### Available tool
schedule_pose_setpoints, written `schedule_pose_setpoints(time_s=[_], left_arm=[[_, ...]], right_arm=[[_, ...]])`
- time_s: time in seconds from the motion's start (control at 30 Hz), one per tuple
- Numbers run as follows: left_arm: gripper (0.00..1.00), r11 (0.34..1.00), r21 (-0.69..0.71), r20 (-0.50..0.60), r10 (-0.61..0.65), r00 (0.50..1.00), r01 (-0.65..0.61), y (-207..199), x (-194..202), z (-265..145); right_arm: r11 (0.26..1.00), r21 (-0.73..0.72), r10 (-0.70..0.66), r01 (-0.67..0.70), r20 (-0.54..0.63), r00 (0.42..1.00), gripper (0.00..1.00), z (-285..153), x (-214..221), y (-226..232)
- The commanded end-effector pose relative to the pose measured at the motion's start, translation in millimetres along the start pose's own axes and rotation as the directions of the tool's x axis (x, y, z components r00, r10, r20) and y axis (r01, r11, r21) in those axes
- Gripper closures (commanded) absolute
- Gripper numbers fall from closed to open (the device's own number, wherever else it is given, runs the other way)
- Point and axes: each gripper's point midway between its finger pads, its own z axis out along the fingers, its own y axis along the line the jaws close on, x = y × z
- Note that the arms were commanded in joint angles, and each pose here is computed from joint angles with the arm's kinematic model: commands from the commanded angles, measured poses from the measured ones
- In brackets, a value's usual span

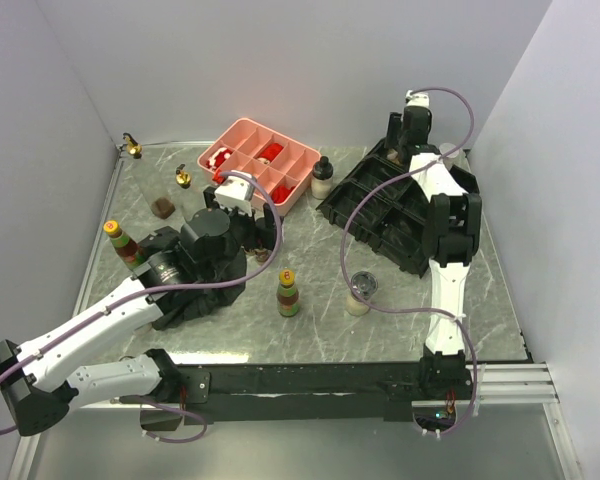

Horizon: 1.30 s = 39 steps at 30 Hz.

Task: Organize the condiment bottles
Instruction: Place the bottle in the storage box.

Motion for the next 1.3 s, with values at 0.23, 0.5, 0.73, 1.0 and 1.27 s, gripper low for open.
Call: schedule_pose_setpoints(time_s=[0.23,0.5,0.73,1.0,1.27], left_arm=[[0.04,1.0,0.007,0.053,-0.005,0.999,0.005,-3,-20,-1],[0.03,1.0,0.018,0.046,-0.006,0.999,0.005,-5,-20,-1],[0.04,1.0,0.021,0.054,-0.008,0.999,0.007,-5,-21,-3],[0.04,1.0,0.007,0.067,-0.006,0.998,0.005,-1,-24,-5],[0.04,1.0,0.0,0.078,-0.006,0.997,0.006,1,-27,-7]], right_arm=[[0.997,-0.074,0.04,-0.029,0.15,0.988,0.55,11,-36,18],[0.998,-0.064,0.035,-0.027,0.137,0.99,0.44,6,-33,15],[0.999,-0.046,0.03,-0.025,0.12,0.992,0.42,15,-22,14],[0.997,-0.071,0.036,-0.028,0.116,0.993,0.25,9,-29,19],[0.998,-0.054,0.044,-0.037,0.136,0.99,0.21,-21,-69,17]])
